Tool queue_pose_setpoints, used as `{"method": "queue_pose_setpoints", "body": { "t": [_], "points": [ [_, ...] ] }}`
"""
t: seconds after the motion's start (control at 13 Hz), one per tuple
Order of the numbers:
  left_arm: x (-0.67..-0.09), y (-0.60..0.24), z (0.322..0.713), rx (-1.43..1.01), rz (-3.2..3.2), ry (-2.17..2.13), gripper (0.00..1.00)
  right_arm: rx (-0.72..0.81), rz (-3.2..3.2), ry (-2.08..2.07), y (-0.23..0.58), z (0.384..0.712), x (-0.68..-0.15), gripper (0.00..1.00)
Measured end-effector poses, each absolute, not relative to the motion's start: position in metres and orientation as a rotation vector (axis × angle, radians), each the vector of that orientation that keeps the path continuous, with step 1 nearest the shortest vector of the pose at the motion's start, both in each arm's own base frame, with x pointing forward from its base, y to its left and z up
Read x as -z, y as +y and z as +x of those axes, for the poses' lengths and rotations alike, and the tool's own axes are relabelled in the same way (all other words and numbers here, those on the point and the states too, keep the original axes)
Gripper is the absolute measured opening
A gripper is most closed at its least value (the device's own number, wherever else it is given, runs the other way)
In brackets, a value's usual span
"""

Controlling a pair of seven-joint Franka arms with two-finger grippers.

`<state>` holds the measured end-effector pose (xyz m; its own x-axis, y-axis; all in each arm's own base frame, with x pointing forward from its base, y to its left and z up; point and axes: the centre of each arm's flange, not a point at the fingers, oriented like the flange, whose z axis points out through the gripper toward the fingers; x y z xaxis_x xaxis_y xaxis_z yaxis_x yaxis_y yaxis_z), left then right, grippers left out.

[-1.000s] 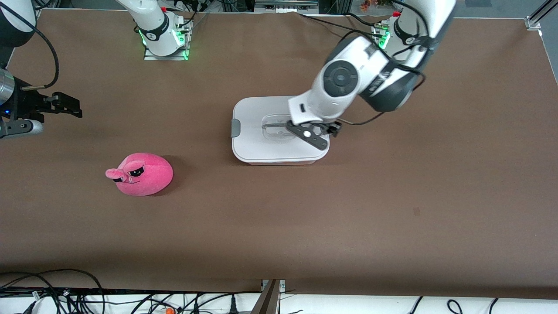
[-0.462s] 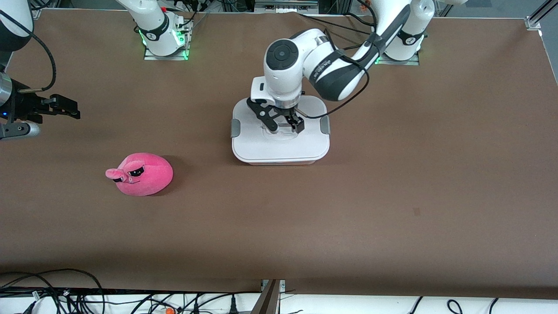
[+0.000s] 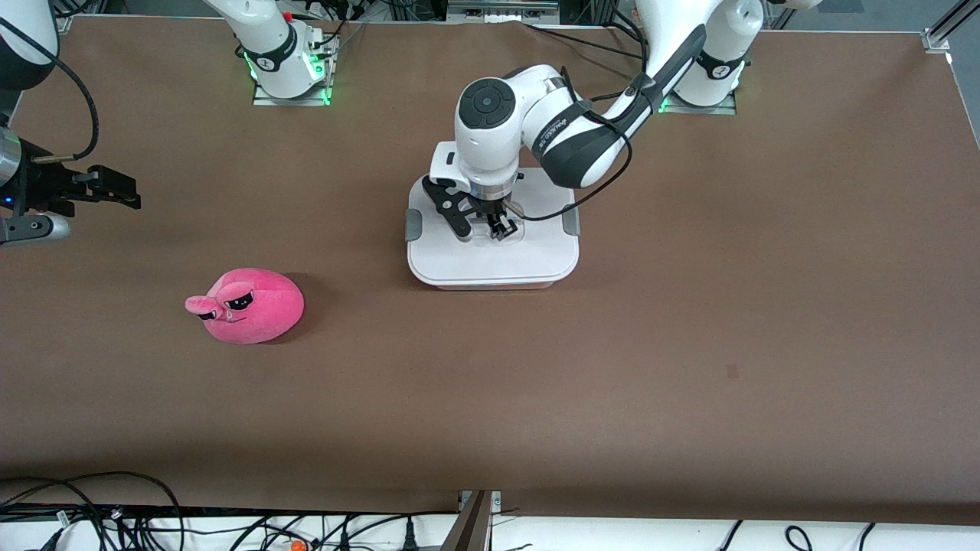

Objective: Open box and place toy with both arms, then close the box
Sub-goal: 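Lift the lid off with the left gripper while the right gripper reaches the toy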

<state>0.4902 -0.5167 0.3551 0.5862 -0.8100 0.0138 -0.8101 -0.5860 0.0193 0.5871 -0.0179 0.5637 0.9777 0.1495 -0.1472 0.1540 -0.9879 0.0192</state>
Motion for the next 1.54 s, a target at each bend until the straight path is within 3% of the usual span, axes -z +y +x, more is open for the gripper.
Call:
{"method": "queue_pose_setpoints", "body": {
  "t": [0.15,0.46,1.0,1.54],
  "points": [
    [-0.356,-0.517,0.490,-0.008,2.768,-1.436,0.17,0.227,3.094,0.237,-0.018,0.587,-0.564,1.00],
    [-0.358,-0.519,0.491,-0.041,2.737,-1.525,0.08,0.226,3.094,0.237,-0.018,0.587,-0.564,1.00],
    [-0.388,-0.486,0.510,0.044,2.824,-1.466,0.07,0.250,3.091,0.248,-0.015,0.597,-0.546,1.00],
    [-0.412,-0.320,0.617,0.141,2.959,-1.014,0.07,0.339,3.079,0.296,-0.008,0.639,-0.447,1.00]
  ]
}}
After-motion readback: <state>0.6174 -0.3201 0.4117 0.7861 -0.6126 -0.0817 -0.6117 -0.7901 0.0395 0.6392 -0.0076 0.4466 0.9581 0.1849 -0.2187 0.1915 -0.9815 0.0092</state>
